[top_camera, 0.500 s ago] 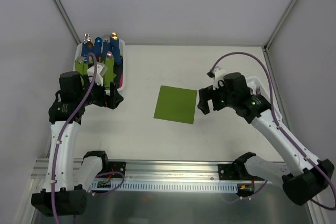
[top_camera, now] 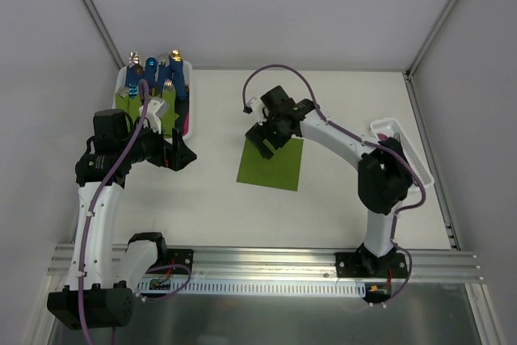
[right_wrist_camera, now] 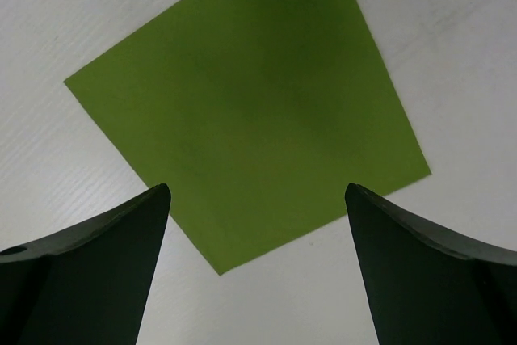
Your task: Place the utensils on the paper napkin and roll it up
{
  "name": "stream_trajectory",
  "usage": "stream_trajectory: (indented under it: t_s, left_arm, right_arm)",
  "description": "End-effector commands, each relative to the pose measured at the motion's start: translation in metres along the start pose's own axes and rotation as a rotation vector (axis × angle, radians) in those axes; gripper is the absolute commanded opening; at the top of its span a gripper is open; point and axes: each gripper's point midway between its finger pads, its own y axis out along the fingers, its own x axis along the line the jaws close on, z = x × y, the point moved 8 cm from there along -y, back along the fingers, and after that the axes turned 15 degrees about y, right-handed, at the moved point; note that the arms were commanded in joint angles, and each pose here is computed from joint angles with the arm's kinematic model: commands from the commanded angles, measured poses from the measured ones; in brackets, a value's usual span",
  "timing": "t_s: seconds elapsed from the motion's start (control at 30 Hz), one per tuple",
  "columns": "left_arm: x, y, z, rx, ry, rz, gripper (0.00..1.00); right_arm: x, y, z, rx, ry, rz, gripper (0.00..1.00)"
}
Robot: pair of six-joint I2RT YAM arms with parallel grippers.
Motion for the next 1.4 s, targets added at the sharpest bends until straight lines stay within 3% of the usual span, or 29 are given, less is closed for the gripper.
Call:
stream_trajectory:
  t_s: [0.0, 0.27, 0.47, 1.1, 1.37]
  left_arm:
    - [-0.007, -0.007, -0.014, -0.035, 0.008, 0.043, 0.99]
    - [-0.002, -0.005, -0.015, -0.008, -0.016, 0.023, 0.99]
    - [0.003, -0.005, -0.015, 0.008, -0.02, -0.019, 0.99]
    - [0.013, -0.001, -0.015, 0.038, -0.064, -0.069, 0.99]
    - [0.014, -0.001, -0.016, 0.039, -0.063, -0.073, 0.99]
  right_arm:
    - [0.006, 0.017, -0.01, 0.046, -0.053, -0.041, 0.94]
    - [0.007, 0.083, 0.01, 0.148, 0.007, -0.037, 0.91]
    - [0.004, 0.102, 0.027, 0.175, 0.079, 0.012, 0.9]
    - [0.004, 0.105, 0.073, 0.085, 0.588, 0.358, 0.9]
    - [0.0, 0.096, 0.085, 0.097, 0.634, 0.424, 0.9]
